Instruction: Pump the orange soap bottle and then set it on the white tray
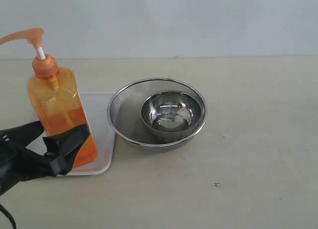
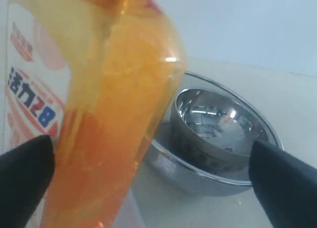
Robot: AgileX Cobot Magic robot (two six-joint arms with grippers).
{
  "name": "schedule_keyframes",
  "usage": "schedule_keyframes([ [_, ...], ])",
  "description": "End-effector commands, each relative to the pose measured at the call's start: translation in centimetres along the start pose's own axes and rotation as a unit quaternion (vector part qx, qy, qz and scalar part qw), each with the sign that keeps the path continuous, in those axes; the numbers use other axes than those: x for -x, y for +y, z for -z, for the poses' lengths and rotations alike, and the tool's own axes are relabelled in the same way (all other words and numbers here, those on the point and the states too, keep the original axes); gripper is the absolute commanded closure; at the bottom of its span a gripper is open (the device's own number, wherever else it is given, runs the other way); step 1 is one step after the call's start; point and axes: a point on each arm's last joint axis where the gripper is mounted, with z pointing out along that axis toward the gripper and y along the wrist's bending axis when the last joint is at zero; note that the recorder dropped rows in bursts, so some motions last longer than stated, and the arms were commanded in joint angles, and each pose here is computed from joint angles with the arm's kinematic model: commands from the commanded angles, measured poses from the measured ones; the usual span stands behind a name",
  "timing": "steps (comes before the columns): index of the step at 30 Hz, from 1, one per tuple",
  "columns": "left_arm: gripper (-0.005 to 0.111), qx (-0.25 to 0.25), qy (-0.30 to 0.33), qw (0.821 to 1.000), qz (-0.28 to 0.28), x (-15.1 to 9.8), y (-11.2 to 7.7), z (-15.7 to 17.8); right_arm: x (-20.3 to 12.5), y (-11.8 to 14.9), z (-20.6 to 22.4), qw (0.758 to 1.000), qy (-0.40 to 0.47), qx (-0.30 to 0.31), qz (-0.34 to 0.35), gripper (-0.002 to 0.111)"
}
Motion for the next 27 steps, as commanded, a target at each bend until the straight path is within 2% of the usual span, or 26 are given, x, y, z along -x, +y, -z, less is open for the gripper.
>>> schedule_keyframes([
  [1,-0.003,-0.006,0.002,1.000,-0.011,0.8,-0.6,-1.4,0.1,0.0,0.0,1.000,-0.007,-0.001,0.003,0.108],
  [7,-0.003,0.016,0.037,0.999,-0.031,1.6,-0.9,-3.3,0.1,0.0,0.0,1.000,-0.007,-0.001,0.003,0.108],
  [13,-0.003,0.120,0.027,0.992,-0.036,1.9,1.0,-3.1,0.1,0.0,0.0,1.000,-0.007,-0.001,0.003,0.108],
  [16,-0.003,0.132,0.048,0.990,-0.024,1.5,1.2,-3.0,0.1,0.0,0.0,1.000,-0.007,-0.001,0.003,0.108],
  [18,-0.003,0.140,0.062,0.987,-0.039,1.3,1.4,-2.9,0.1,0.0,0.0,1.000,-0.009,-0.001,0.003,0.108],
  [27,-0.003,0.222,0.044,0.971,-0.079,1.8,2.8,-2.4,0.1,0.0,0.0,1.000,-0.007,-0.001,0.003,0.108],
])
